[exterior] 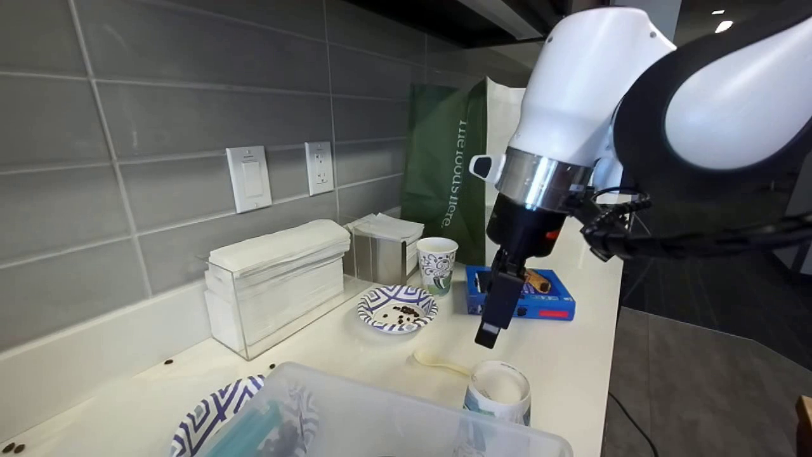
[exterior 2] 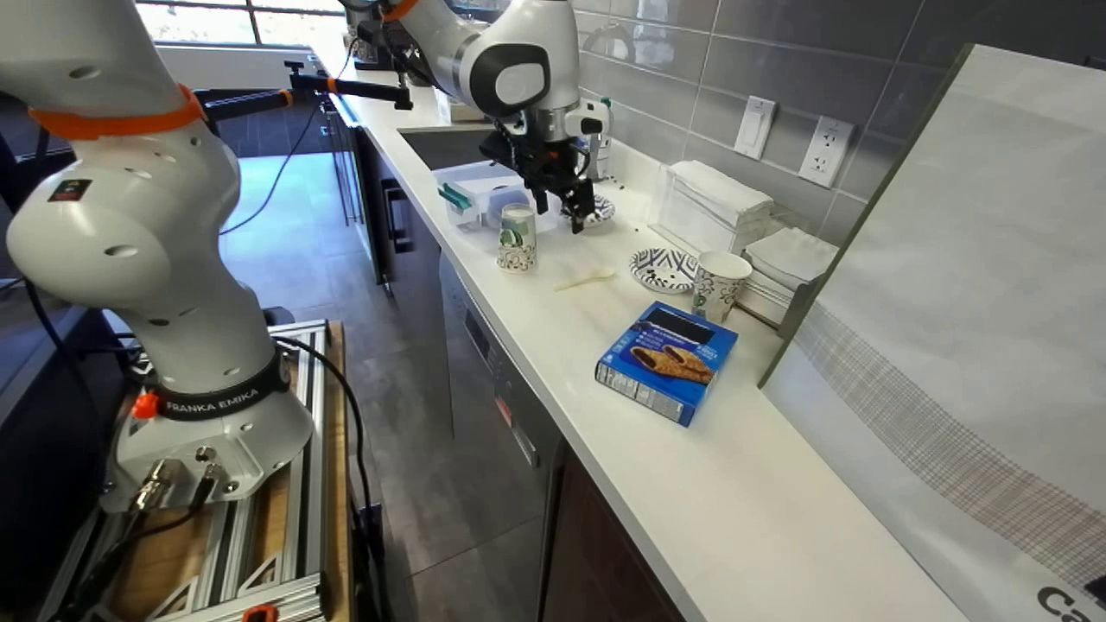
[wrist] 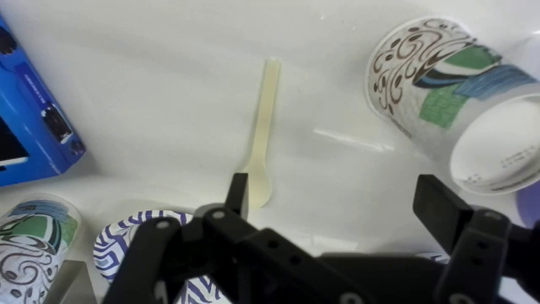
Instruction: Use the white spoon to place some of the contents from the bowl on the left into the bowl on the right.
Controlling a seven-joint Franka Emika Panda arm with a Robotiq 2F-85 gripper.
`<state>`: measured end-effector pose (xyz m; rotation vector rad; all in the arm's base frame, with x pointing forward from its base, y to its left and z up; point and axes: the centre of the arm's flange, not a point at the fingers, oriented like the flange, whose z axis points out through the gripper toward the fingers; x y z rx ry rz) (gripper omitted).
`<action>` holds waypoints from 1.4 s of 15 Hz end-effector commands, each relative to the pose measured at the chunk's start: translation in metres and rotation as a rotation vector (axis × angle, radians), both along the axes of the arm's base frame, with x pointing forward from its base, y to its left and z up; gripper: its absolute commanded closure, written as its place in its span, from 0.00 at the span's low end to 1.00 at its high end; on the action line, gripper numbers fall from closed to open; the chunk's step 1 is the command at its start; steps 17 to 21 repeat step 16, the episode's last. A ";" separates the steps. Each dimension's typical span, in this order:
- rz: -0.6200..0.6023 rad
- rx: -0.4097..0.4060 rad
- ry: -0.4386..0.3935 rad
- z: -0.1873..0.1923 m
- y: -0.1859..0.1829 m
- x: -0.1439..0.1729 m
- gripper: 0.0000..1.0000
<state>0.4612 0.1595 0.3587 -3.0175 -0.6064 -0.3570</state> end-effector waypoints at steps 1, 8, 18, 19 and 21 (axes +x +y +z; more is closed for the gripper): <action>-0.022 -0.024 0.040 0.044 -0.009 -0.031 0.00; -0.036 -0.054 0.054 0.079 -0.019 -0.039 0.00; -0.040 -0.063 0.051 0.083 -0.021 -0.044 0.00; -0.040 -0.063 0.051 0.083 -0.021 -0.044 0.00; -0.040 -0.063 0.051 0.083 -0.021 -0.044 0.00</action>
